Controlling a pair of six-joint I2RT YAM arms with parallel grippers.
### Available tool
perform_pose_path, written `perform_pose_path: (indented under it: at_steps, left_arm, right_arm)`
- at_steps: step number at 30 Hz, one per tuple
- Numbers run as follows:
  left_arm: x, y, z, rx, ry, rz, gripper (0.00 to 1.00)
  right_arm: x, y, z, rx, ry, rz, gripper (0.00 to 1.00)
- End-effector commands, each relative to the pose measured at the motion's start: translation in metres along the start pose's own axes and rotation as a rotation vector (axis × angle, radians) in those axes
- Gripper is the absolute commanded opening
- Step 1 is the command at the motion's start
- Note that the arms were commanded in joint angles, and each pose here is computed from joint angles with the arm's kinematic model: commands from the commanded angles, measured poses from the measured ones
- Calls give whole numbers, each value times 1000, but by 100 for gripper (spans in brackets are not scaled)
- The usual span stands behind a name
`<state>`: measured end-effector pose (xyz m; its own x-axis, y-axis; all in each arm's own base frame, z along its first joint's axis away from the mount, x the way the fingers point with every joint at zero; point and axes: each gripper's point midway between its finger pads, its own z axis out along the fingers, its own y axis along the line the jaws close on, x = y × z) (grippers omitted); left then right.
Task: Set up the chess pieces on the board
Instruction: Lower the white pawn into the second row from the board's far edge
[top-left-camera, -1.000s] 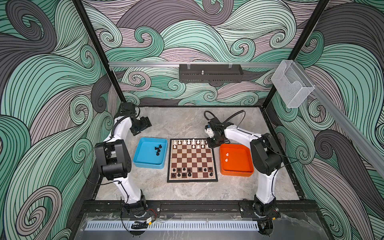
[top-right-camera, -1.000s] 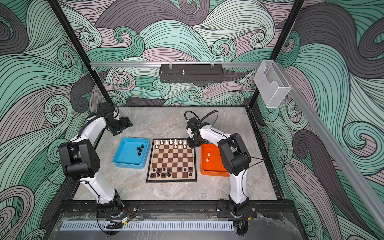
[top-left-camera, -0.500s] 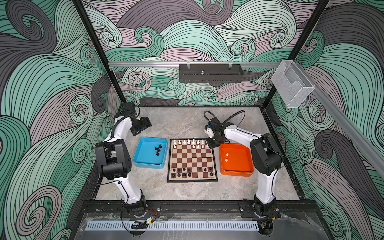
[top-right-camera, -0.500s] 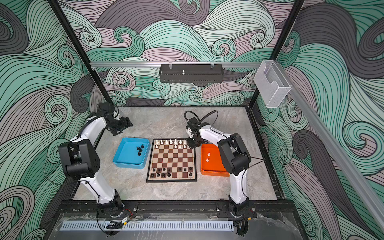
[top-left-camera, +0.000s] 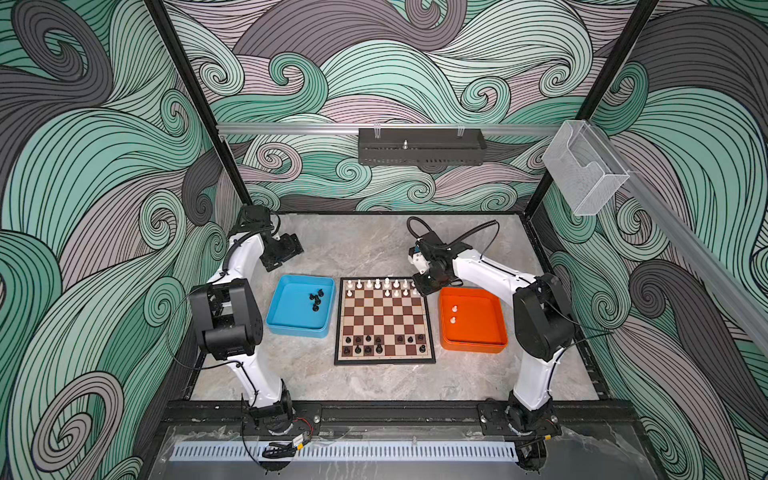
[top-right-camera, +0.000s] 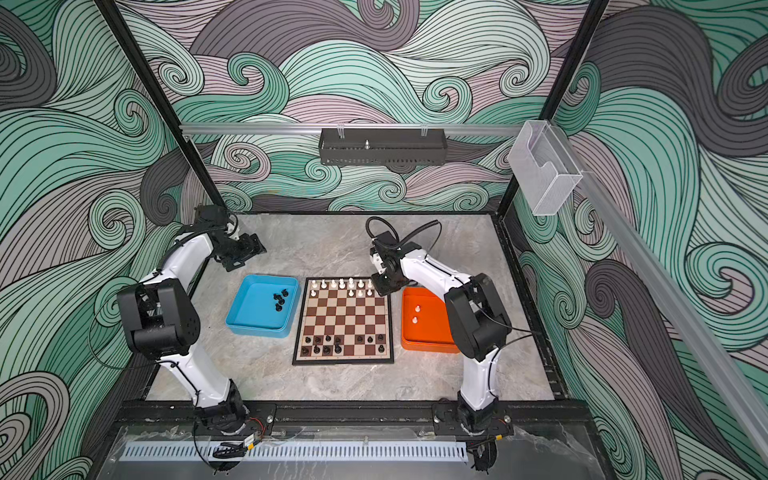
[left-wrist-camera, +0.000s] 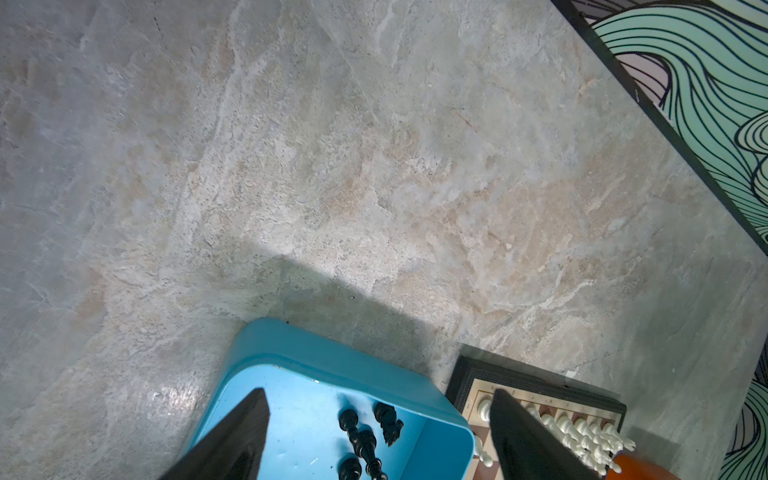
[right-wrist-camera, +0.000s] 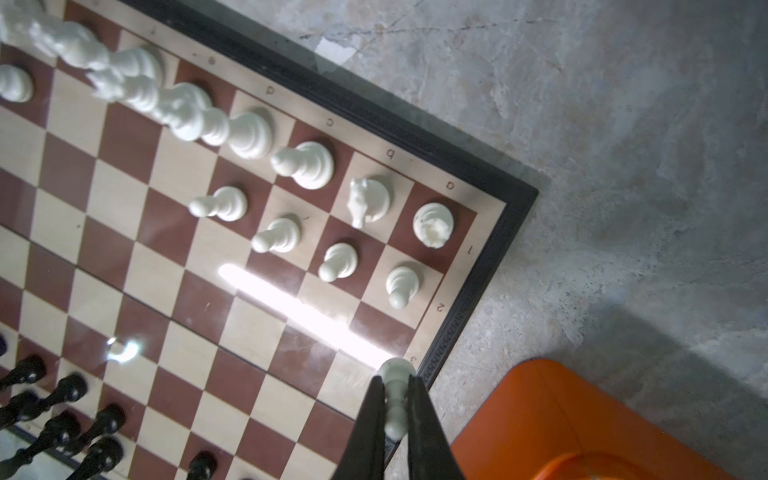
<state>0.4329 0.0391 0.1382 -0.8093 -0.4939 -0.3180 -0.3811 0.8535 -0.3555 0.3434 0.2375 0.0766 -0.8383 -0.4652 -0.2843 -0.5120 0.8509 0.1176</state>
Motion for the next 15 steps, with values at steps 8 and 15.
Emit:
perform_pose_path:
  at_steps: [8,15]
  left_arm:
    - [-3,2,-2,9,-2,-23,86]
    - [-3,0,-4,16,-5,-19,86]
  right_arm:
    - [-38,59,-30,-39,-87,-106,12]
    - [-67,98,-15,-53,-91,-107,12]
